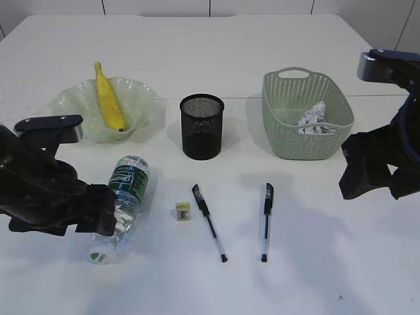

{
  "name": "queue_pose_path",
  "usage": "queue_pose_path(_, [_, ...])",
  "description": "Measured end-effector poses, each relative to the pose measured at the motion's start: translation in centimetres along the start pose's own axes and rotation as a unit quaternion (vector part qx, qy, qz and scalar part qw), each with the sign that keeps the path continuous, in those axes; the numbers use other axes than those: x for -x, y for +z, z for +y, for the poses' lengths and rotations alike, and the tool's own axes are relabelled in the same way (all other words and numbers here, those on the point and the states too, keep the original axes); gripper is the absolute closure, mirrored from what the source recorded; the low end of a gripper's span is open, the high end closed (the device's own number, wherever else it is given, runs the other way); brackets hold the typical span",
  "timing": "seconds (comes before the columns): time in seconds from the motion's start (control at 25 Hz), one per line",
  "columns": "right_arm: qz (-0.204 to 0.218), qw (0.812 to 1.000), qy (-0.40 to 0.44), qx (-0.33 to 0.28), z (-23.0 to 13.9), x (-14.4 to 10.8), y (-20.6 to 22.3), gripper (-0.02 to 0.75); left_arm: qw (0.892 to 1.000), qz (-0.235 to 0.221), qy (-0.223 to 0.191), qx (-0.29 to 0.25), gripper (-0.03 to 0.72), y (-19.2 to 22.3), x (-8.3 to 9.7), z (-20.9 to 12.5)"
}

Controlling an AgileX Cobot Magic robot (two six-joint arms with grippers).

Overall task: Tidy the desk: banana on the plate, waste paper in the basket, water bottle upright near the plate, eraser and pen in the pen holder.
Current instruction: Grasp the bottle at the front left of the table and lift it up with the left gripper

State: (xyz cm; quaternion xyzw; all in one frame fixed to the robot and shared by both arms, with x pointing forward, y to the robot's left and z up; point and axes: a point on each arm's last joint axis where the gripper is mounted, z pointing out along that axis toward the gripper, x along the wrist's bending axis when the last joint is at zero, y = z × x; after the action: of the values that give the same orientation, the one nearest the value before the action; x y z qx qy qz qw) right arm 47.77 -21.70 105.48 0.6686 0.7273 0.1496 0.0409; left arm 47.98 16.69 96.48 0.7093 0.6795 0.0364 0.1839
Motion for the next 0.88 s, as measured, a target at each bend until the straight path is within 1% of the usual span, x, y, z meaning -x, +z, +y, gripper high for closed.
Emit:
queue_pose_path(0.24, [0.000,1.000,0.000,0.000,0.0,0.0,0.0,0.223,1.000,0.011,-0.004,-0.021,0.139,2.5,-0.1,0.0])
queue_pose_path(0.44, [0.000,1.000,0.001,0.000,0.0,0.0,0.0,0.223,1.000,0.008,-0.016,-0.023,0.139,4.0,-0.1,0.1])
queue_pose_path(0.48, [0.000,1.000,0.001,0.000,0.0,0.0,0.0,0.223,1.000,0.008,-0.011,-0.024,0.139,4.2,0.2,-0.1])
queue_pose_path(0.64, [0.000,1.000,0.001,0.000,0.0,0.0,0.0,0.223,0.999,0.014,-0.015,-0.034,0.140,5.2,-0.1,-0.2])
queue_pose_path(0.88, [0.000,1.000,0.001,0.000,0.0,0.0,0.0,0.223,1.000,0.007,-0.015,-0.017,0.141,5.4,0.0,0.1])
